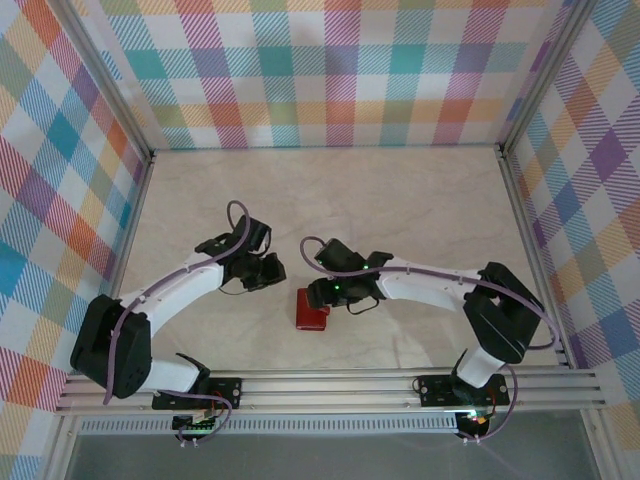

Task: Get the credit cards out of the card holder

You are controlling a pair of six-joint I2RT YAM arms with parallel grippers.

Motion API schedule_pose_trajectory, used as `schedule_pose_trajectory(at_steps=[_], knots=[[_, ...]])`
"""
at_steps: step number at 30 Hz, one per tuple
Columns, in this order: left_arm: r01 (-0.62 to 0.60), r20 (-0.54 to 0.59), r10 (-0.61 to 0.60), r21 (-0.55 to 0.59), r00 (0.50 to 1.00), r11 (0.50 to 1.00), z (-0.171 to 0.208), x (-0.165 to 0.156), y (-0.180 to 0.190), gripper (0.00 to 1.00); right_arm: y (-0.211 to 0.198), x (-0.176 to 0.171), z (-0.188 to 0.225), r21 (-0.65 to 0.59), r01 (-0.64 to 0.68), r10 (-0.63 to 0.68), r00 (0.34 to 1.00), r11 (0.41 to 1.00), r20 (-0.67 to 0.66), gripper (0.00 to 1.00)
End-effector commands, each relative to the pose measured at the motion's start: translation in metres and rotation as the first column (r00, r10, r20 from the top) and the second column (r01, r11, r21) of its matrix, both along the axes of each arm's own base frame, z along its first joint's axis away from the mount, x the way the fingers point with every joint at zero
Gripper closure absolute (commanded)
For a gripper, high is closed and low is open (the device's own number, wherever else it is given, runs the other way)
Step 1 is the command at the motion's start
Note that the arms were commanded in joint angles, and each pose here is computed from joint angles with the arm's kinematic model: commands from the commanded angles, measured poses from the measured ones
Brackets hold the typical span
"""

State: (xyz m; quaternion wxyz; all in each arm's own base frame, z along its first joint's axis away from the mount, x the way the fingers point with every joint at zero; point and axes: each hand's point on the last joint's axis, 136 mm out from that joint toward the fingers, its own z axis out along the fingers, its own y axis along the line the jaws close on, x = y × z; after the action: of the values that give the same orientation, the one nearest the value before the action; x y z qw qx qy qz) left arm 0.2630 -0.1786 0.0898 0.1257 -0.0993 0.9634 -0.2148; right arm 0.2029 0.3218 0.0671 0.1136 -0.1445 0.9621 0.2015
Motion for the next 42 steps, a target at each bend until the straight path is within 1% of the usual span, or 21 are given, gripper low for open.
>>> schedule_pose_trajectory(at_steps=[1, 8, 11, 17, 26, 30, 35, 40, 42], knots=[[-0.011, -0.002, 0.011, 0.015, 1.0, 1.0, -0.001, -0.009, 0.009, 0.78, -0.006, -0.012, -0.009, -0.072, 0.094, -0.102, 0.988, 0.993, -0.116, 0.35], [-0.01, -0.015, 0.01, 0.001, 1.0, 1.0, -0.009, -0.017, 0.01, 0.74, -0.001, -0.008, -0.021, -0.12, 0.094, -0.11, 0.985, 0.988, -0.135, 0.35], [-0.005, -0.018, 0.005, -0.007, 1.0, 1.0, -0.009, -0.018, 0.009, 0.73, -0.007, -0.008, -0.023, -0.146, 0.103, -0.123, 0.984, 0.984, -0.131, 0.39], [0.006, -0.021, -0.006, -0.016, 1.0, 1.0, -0.008, -0.021, 0.004, 0.71, -0.016, -0.01, -0.018, -0.152, 0.117, -0.135, 0.984, 0.981, -0.114, 0.54], [0.043, -0.041, -0.042, 0.027, 0.998, 0.999, -0.015, -0.027, -0.013, 0.68, -0.024, -0.013, -0.019, -0.143, 0.125, -0.14, 0.985, 0.982, -0.1, 0.83], [0.079, -0.058, -0.076, 0.052, 0.995, 0.996, -0.018, -0.03, -0.027, 0.64, -0.023, -0.013, -0.015, -0.092, 0.135, -0.143, 0.986, 0.987, -0.088, 0.94], [0.122, -0.07, -0.118, 0.05, 0.99, 0.991, -0.02, -0.034, -0.047, 0.58, -0.011, -0.013, -0.002, 0.027, 0.143, -0.14, 0.987, 0.989, -0.081, 0.97], [0.14, -0.062, -0.143, -0.046, 0.988, 0.989, -0.018, -0.035, -0.068, 0.5, -0.004, -0.013, 0.015, 0.127, 0.163, -0.155, 0.985, 0.978, -0.075, 1.0], [0.145, -0.065, -0.149, -0.068, 0.987, 0.987, -0.017, -0.036, -0.072, 0.49, -0.005, -0.013, 0.021, 0.153, 0.173, -0.165, 0.984, 0.973, -0.07, 1.0]])
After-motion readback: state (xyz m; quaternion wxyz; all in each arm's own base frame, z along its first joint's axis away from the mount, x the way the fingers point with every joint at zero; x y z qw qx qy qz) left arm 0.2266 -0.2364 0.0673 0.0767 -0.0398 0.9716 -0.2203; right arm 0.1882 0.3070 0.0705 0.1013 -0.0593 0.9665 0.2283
